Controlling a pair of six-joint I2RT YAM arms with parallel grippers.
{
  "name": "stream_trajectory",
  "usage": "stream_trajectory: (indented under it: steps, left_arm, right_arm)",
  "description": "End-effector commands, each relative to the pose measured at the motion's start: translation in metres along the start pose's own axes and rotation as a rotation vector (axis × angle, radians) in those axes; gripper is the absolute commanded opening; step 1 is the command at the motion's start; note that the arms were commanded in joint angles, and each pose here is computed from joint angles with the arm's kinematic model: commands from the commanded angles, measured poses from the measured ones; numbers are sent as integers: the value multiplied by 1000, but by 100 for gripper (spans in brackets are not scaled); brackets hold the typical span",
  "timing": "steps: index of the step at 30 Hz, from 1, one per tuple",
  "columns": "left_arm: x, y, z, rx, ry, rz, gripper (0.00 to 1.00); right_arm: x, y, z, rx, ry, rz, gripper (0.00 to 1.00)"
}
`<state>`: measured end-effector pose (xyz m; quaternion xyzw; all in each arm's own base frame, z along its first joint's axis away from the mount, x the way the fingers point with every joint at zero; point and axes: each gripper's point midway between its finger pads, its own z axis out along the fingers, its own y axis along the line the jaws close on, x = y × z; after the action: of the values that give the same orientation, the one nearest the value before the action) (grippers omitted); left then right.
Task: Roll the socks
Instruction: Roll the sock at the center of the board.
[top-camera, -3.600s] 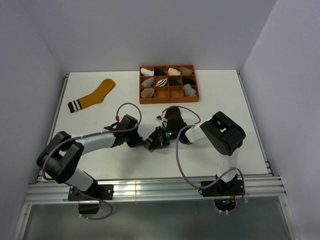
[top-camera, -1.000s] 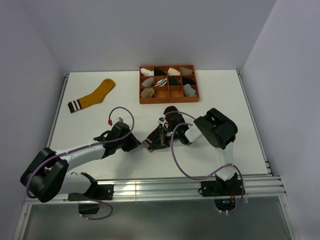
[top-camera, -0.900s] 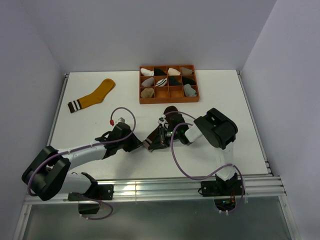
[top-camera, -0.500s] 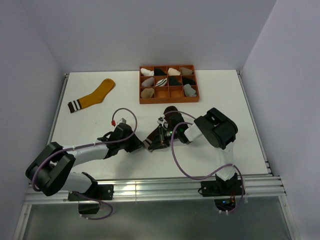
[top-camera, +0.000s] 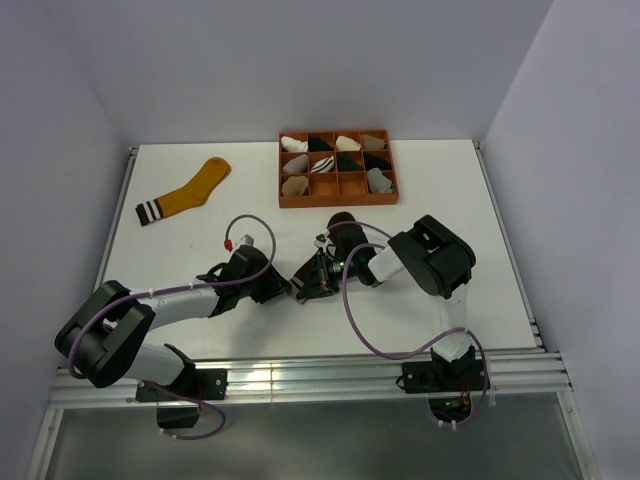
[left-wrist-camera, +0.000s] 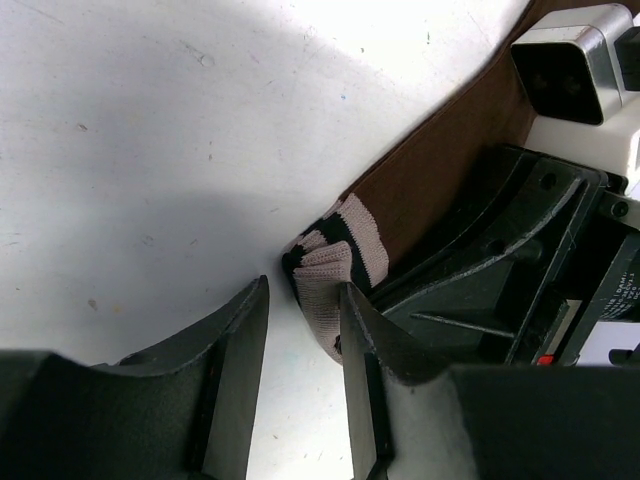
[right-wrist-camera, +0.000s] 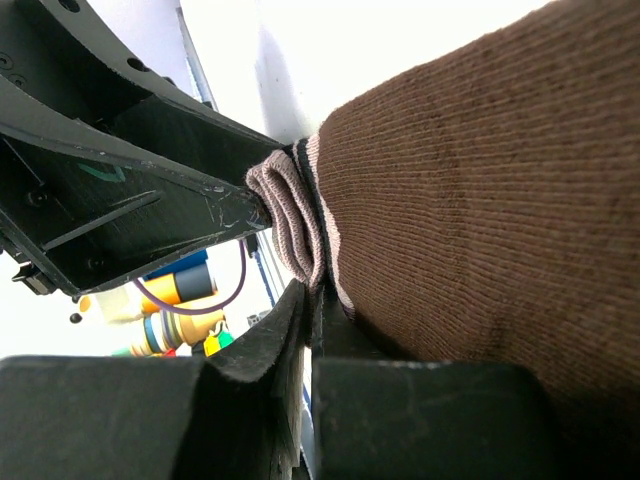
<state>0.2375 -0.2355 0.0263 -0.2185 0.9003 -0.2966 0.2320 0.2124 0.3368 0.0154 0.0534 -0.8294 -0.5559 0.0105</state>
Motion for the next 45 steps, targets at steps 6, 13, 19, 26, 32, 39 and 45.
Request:
stream_trajectory:
  steps: [6, 13, 19, 26, 32, 39, 45]
  left_arm:
    - [0, 6, 8, -40, -3, 6, 37]
    - [9, 22, 12, -134, 40, 3, 32]
    - [10, 36, 10, -228, 34, 3, 25]
    - [3, 41, 9, -317, 17, 27, 12]
    - [1, 36, 8, -335, 3, 48, 9]
    - [1, 31, 10, -328, 5, 46, 9]
    - [0, 25, 12, -326, 0, 56, 9]
  right_arm:
    - [1, -25, 2, 83, -7, 35, 0]
    - [0, -27, 2, 103, -8, 25, 0]
    - [-7, -30, 0, 153, -21, -8, 9]
    - [-16, -20, -13, 244, -78, -126, 30]
    - [-21, -1, -31, 323, -158, -255, 43]
    - [-39, 17, -79, 529, -348, -445, 48]
    - [-46, 46, -118, 698, -577, -635, 52]
